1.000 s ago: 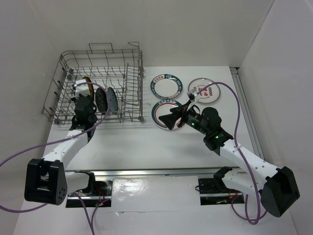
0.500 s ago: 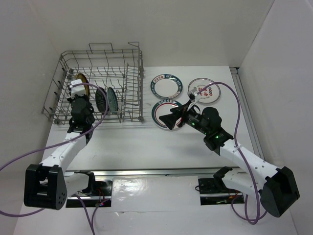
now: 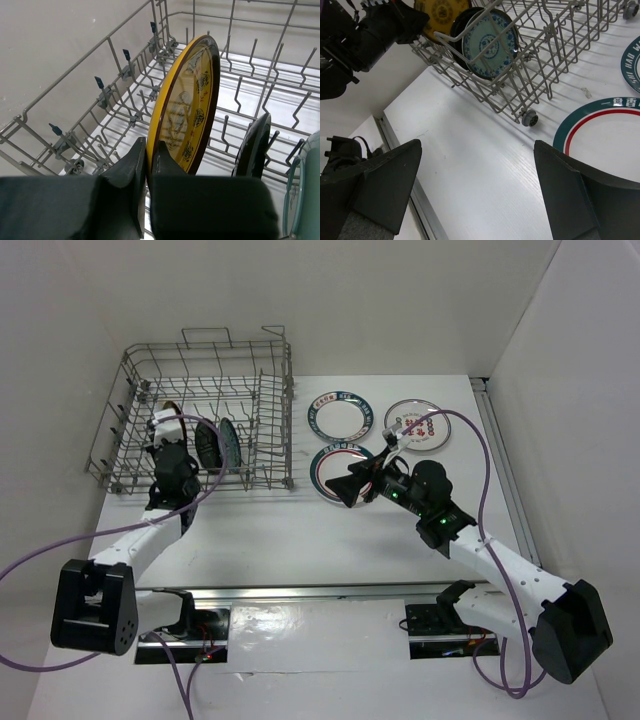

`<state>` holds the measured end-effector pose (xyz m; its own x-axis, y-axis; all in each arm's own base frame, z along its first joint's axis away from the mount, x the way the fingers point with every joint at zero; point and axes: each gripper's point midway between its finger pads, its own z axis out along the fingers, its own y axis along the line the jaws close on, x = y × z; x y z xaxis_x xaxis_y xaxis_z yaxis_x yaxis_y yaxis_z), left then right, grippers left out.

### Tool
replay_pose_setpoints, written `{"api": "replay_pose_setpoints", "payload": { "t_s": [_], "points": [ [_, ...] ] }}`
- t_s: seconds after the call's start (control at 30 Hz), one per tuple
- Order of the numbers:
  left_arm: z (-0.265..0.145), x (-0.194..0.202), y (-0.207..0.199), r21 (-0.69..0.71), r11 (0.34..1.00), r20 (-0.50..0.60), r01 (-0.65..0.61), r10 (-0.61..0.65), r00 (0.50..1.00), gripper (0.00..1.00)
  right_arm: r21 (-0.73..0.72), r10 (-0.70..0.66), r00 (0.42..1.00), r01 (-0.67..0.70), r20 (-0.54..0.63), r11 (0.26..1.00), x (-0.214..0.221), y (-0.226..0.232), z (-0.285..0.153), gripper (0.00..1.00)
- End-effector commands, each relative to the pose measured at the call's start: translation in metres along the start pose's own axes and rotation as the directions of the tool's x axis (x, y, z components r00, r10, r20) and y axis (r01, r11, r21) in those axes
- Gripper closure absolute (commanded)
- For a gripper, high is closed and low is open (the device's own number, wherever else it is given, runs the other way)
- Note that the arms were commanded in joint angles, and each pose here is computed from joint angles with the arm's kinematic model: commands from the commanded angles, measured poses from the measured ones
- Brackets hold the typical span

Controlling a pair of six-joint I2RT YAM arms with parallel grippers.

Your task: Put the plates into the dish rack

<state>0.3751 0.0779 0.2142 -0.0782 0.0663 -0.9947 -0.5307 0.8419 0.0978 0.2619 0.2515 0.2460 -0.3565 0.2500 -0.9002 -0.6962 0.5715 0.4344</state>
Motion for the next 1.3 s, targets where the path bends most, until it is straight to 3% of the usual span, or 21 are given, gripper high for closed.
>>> {"api": "replay_pose_setpoints", "payload": {
  "t_s": [0.0,0.23,0.33,0.63,0.67,0.8,0.87,0.9,0.93,1.03,1.07,1.1,1.13,1.27],
  "points": [
    [0.003,-0.012,-0.004,0.001,1.0,0.054,0.03,-0.03,0.998,1.0,-0.045,-0.027,0.998,0.029,0.059,0.999,-0.017,0.01,-0.002,0.0],
    [0.005,0.001,-0.026,0.059,0.998,0.011,-0.028,0.027,1.0,1.0,-0.046,-0.027,0.998,0.03,0.061,0.999,-0.016,0.011,-0.004,0.0],
    [0.006,0.006,-0.023,0.039,0.999,-0.006,-0.03,0.03,1.0,0.84,-0.049,-0.03,0.997,0.033,0.069,0.998,-0.018,0.012,-0.006,0.0],
    [0.006,0.001,-0.017,0.003,1.0,-0.002,-0.006,0.006,1.0,0.61,-0.049,-0.03,0.997,0.033,0.069,0.998,-0.018,0.012,-0.004,0.0],
    [0.007,-0.003,-0.016,-0.008,1.0,0.004,0.0,0.0,1.0,0.54,-0.049,-0.03,0.997,0.033,0.069,0.998,-0.018,0.012,-0.004,0.0],
    [0.006,-0.008,-0.009,-0.046,0.999,0.007,0.024,-0.024,1.0,0.41,-0.035,-0.03,0.997,0.032,0.075,0.999,-0.019,0.009,-0.004,0.0],
    [0.003,-0.027,0.0,-0.08,0.995,0.043,0.058,-0.055,0.998,0.3,0.026,-0.016,0.998,0.015,0.06,1.0,-0.014,-0.003,-0.004,0.0],
    [0.003,-0.044,0.008,-0.119,0.989,0.066,0.084,-0.076,0.995,0.09,0.109,-0.015,0.996,0.006,0.087,0.994,-0.02,-0.017,-0.004,0.0],
    [0.001,-0.049,0.011,-0.131,0.989,0.053,0.073,-0.066,0.996,0.0,0.17,-0.001,0.998,-0.009,0.059,0.985,-0.01,-0.03,-0.004,0.0],
    [-0.01,-0.114,0.014,-0.074,0.978,0.105,0.196,-0.188,0.977,0.0,0.38,0.056,0.997,-0.072,0.053,0.922,-0.011,-0.071,0.0,0.0],
    [-0.017,-0.109,0.009,-0.025,0.987,0.027,0.156,-0.156,0.987,0.0,0.481,0.109,0.994,-0.092,-0.007,0.872,0.01,-0.101,-0.002,0.0],
    [-0.023,-0.122,0.003,0.04,0.984,0.024,0.176,-0.177,0.984,0.0,0.533,0.149,0.989,-0.124,-0.003,0.837,0.015,-0.119,-0.006,0.0],
    [-0.036,-0.153,-0.007,0.157,0.961,0.051,0.228,-0.238,0.97,0.0,0.532,0.227,0.974,-0.187,-0.01,0.826,0.026,-0.128,-0.006,0.0],
    [-0.066,-0.186,-0.028,0.346,0.887,0.009,0.306,-0.329,0.944,0.0,0.572,0.384,0.92,-0.358,0.079,0.738,0.053,-0.177,-0.031,0.01]
  ]
}}
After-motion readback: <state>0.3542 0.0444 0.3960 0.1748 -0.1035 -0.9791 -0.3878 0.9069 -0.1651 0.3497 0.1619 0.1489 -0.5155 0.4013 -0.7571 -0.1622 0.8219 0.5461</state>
